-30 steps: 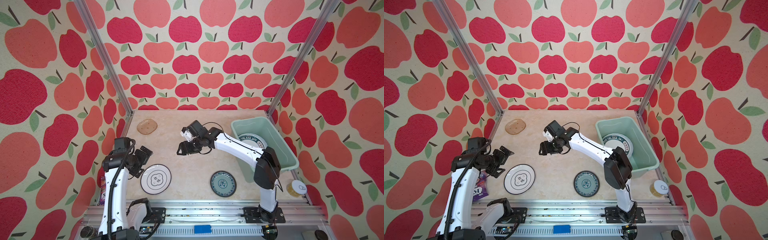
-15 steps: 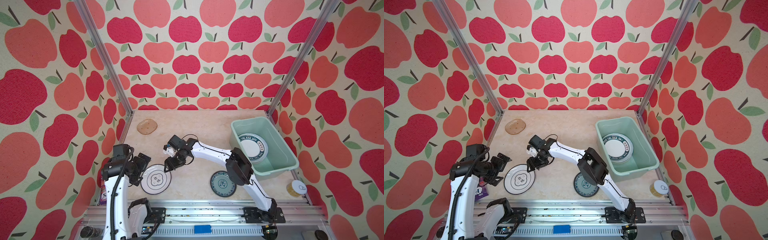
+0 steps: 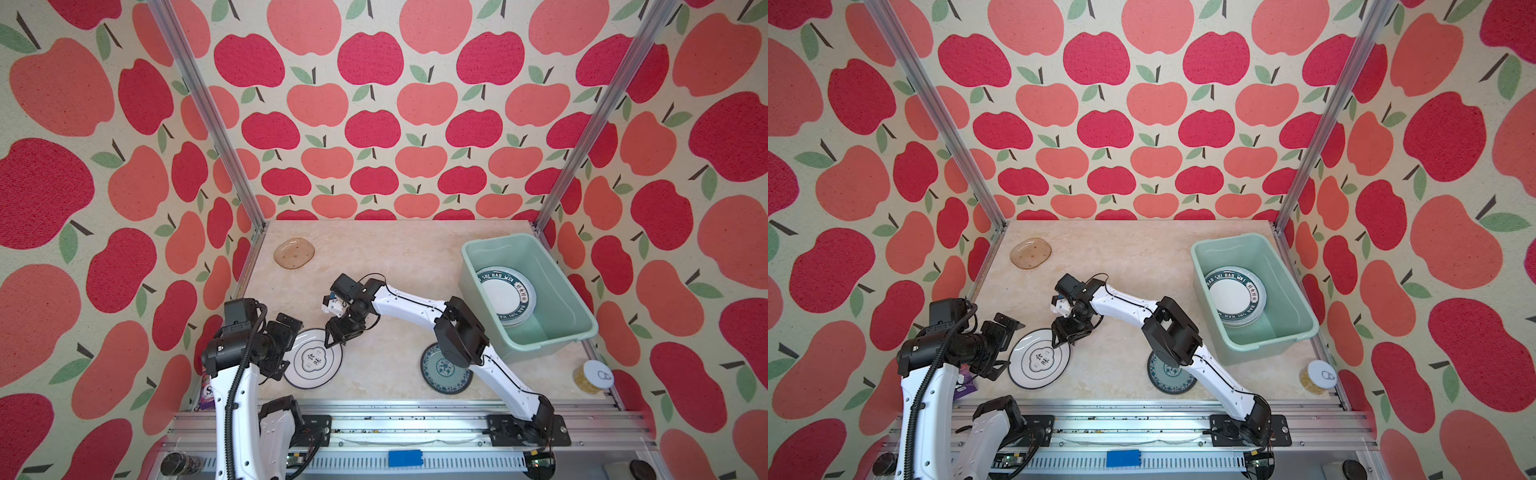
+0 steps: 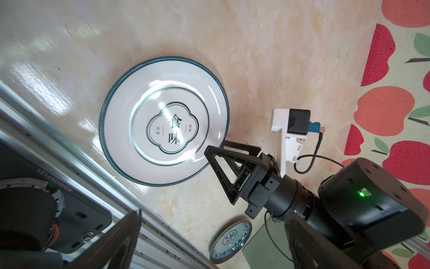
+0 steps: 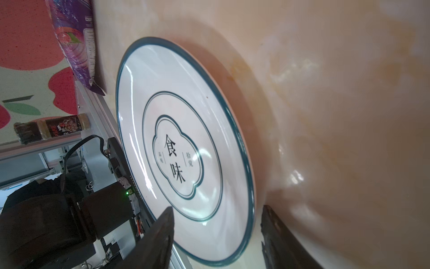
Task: Place the plates into the plastic bin on the countertop
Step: Pick up the plate from the bottom-left of the table.
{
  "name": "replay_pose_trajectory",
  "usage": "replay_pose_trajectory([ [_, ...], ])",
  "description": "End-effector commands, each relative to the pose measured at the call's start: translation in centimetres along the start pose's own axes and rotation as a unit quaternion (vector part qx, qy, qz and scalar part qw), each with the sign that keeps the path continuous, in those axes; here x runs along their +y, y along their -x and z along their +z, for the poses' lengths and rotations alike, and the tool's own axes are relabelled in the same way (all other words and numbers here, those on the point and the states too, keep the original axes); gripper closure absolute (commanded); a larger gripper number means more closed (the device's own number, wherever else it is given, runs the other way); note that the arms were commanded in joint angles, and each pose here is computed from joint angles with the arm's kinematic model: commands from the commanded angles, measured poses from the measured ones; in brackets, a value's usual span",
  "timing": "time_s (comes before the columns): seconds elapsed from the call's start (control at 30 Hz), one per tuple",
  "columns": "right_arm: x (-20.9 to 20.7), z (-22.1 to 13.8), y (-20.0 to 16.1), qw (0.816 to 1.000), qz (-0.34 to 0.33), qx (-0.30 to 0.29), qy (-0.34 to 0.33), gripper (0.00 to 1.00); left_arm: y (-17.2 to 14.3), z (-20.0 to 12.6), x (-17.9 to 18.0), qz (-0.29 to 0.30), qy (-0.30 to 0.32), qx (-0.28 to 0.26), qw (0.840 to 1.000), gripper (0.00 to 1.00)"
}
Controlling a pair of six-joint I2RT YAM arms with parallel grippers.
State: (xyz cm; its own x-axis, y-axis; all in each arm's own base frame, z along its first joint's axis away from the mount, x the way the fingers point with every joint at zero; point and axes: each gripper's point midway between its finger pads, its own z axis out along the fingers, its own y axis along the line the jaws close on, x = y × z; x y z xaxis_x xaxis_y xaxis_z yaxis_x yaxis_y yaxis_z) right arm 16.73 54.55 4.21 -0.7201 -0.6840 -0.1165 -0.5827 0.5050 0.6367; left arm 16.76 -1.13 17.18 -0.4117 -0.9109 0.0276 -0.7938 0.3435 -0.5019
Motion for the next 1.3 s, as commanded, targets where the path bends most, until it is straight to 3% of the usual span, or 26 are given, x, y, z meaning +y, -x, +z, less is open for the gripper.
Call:
replay_pose_trajectory([
  [0.0,-0.2,0.6,-0.4,1.000,0.017,0.020,0.016,0.42,-0.2,0.4,0.4,-0.019,0.006,0.009,1.000,0.01],
  [0.33,-1.0,1.8,-0.9,0.998,0.040,0.038,0.025,0.63,-0.3,0.5,0.3,-0.020,-0.002,0.010,1.000,0.01],
  [0.9,-1.2,0.3,-0.4,0.999,0.043,0.018,0.015,1.00,-0.3,0.1,-0.5,-0.008,-0.025,0.006,1.000,0.01],
  [1.27,-1.3,-4.3,1.4,0.997,0.060,-0.046,0.021,1.00,0.5,-1.4,-4.0,0.045,-0.081,-0.006,0.996,0.01],
])
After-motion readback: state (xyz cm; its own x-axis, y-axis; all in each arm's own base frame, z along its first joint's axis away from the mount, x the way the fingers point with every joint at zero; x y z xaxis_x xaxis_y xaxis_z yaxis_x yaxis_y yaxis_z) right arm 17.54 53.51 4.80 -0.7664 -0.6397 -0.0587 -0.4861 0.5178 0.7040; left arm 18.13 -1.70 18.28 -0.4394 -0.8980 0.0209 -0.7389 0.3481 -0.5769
